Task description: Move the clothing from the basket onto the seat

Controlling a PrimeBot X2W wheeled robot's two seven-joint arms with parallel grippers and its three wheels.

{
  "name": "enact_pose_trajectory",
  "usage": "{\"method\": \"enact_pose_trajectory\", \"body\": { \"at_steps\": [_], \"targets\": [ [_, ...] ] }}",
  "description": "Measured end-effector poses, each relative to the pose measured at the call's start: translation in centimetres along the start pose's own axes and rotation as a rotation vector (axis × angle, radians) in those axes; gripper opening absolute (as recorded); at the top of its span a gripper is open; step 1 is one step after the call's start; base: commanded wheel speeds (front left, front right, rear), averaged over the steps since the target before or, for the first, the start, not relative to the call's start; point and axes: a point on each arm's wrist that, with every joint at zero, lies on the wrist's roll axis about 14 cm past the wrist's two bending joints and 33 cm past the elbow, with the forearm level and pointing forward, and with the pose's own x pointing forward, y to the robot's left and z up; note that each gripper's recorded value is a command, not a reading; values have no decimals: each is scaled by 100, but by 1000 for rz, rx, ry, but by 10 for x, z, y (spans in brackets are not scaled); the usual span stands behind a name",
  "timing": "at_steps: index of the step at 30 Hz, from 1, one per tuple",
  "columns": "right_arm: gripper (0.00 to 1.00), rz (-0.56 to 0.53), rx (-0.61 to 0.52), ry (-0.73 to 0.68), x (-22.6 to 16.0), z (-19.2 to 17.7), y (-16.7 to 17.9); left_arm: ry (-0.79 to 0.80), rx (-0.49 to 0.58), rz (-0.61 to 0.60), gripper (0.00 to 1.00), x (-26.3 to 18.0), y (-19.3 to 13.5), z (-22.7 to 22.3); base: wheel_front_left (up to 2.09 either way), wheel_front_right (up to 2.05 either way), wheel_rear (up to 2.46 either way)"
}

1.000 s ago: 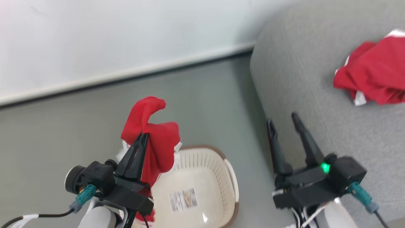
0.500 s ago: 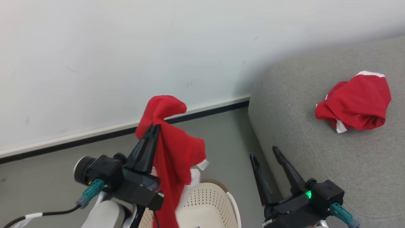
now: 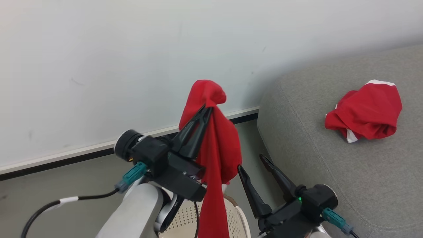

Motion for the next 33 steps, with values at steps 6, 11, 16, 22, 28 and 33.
{"method": "enact_pose_trajectory", "body": {
  "at_steps": [6,11,16,22,28,33],
  "targets": [
    [100,-11,-20,16,4,-3,-5,-35,-1,-85,0,19,-26,11,0,0,0],
    [100,-8,-22,20,10,-4,-6,-59,0,-139,0,30,-43,18,0,0,0],
    [100,-19,-22,30,9,-6,-11,-73,-6,-157,0,37,-50,20,0,0,0],
    [100,-32,-24,31,10,-6,-16,-82,-23,-186,0,38,-63,22,0,0,0],
    [100,-21,-17,20,16,-2,-14,-85,-50,-220,0,37,-77,24,0,0,0],
    [0,-22,-24,32,17,-5,-15,-86,-66,-247,0,36,-89,26,0,0,0]
  ]
}}
